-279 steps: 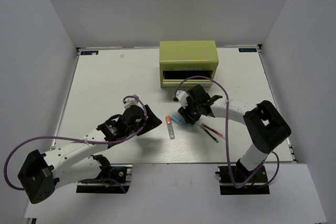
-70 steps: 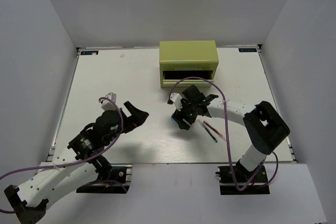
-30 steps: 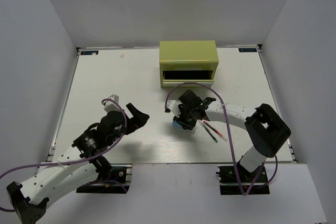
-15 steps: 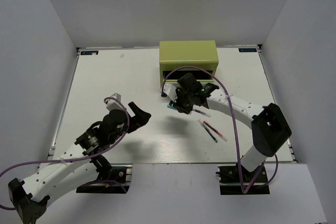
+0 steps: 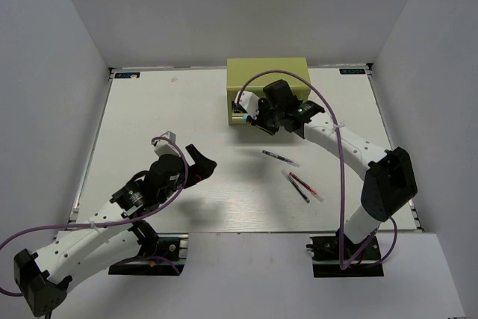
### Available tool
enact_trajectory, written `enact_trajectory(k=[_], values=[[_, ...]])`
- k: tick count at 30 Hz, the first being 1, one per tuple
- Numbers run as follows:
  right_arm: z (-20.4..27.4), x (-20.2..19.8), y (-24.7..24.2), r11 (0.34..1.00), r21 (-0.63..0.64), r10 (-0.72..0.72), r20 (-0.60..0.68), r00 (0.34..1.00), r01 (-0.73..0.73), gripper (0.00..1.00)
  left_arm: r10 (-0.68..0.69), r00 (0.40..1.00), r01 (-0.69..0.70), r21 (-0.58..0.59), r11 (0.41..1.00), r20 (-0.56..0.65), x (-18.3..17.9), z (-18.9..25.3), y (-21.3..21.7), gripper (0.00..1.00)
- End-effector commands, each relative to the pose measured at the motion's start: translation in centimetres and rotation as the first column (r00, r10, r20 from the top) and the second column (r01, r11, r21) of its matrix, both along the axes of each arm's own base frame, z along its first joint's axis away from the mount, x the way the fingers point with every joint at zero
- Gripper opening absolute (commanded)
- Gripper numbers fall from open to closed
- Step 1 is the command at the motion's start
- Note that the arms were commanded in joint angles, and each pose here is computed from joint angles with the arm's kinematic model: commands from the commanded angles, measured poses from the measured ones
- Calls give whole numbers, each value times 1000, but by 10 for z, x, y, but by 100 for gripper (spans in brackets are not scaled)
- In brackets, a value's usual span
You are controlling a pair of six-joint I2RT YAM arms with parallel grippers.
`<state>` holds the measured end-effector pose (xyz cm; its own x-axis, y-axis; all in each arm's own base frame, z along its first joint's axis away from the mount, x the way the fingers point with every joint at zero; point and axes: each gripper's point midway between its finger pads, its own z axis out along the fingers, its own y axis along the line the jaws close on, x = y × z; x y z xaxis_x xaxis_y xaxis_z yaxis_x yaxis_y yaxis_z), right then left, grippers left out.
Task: Sort the stationery into containers
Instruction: Place the pen in the drawer.
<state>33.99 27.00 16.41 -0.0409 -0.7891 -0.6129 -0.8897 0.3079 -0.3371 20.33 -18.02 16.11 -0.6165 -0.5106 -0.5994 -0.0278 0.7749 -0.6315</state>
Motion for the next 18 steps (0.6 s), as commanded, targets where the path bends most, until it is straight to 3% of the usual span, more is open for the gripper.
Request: enact_trajectory(k=[1,8,14,18], values=[[63,31,0,998,66,-18,195,981,5,0,-4,999,5,-21,1000,36,4,13,-3,100],[85,53,-7,998,65,-36,281,959,18,0,-4,999,5,-21,1000,36,3,12,-1,100],[69,70,-16,1000,-25,-2,336,942,11,0,-11,999,13,-37,999,46,2,16,-3,100],[63,79,-20,998,-63,23,360,933,-1,11,-12,999,13,-30,999,40,1,14,-2,100]])
